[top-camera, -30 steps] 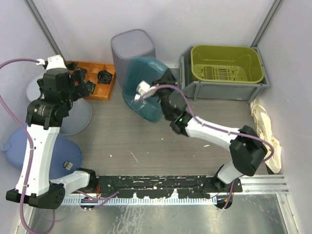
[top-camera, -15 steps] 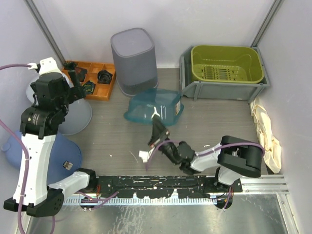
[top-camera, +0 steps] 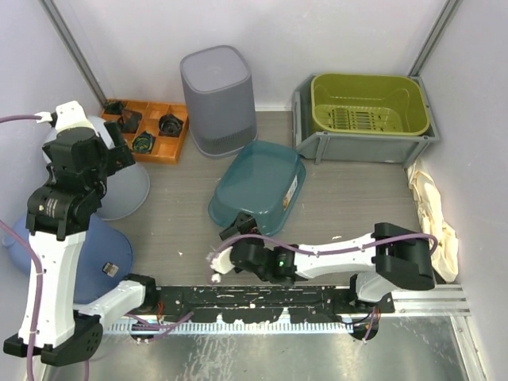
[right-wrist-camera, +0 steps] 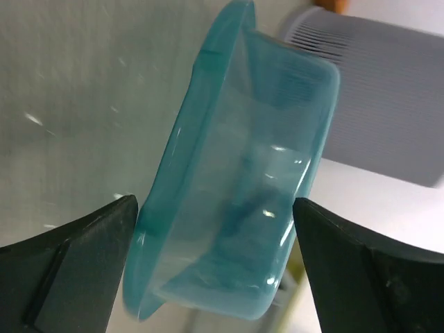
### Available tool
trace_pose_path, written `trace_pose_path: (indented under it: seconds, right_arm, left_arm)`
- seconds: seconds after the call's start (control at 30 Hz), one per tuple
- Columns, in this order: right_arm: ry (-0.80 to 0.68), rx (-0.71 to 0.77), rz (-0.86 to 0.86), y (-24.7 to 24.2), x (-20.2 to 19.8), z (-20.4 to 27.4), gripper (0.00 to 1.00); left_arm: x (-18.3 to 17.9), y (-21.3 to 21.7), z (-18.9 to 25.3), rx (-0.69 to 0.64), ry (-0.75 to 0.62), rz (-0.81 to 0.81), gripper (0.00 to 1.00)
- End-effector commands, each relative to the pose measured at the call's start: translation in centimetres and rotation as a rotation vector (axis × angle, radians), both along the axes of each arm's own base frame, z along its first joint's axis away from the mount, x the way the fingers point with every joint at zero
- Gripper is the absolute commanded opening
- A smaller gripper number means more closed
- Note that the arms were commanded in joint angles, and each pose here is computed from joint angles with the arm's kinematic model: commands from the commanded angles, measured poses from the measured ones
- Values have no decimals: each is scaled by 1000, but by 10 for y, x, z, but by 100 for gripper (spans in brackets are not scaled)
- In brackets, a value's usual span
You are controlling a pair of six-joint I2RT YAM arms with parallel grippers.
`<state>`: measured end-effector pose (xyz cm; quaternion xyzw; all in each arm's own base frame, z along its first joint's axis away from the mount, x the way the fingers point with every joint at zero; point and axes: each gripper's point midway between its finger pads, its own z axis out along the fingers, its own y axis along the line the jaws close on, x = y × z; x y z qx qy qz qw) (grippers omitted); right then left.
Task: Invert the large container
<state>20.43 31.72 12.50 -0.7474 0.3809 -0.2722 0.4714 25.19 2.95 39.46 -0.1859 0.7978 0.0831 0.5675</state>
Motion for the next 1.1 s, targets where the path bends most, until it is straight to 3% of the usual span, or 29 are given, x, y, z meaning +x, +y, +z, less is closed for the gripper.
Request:
trace_pose_path:
  seconds: [0.0,0.13,0.3,0.37,0.43,0.53,0.6,0.63,0.7,0.77,0.87,0.97,1.07]
  right_arm:
    - [557,97,-215,-15,-50,-30,100]
    - [788,205,-180,19,-79,-7,100]
    - [1267,272,-91,61,-140,49,100]
    - [1326,304,-50,68,-144,76,100]
    - [1255,440,-71,67,-100,113,100]
    - [1088,791,-216,19,38,189,100]
    - [886,1068,-375,-59,139,240,100]
    - [745,1208,-494,-124,190,263,100]
    - [560,1307,-634,-202,242,288,100]
    - [464,1331,-775,-256,275,297,99]
    - [516,1436,-842,-308,304,293,100]
    - [580,1551,-898,-359,324,269,100]
    - [652,1566,-938,-391,333,243,100]
  left_arm:
    - [-10,9,8,-1,-41,46,99]
    - [-4,4,-5,-11,-2,26,99]
    - [9,-10,-17,-35,35,-35,98]
    - [20,-36,-18,-81,39,-175,98]
    - [31,-80,-20,-149,69,-402,98]
    - [43,-144,-21,-173,135,-697,97]
    - [43,-192,-22,-86,165,-855,98]
    - [47,-212,-24,-66,182,-914,99]
    - [56,-250,-23,-60,189,-1009,99]
    - [71,-283,-25,-37,169,-1046,99]
    - [94,-336,-32,-55,143,-1099,99]
    - [105,-391,-43,-160,113,-1169,98]
    - [110,-431,-63,-243,101,-1217,98]
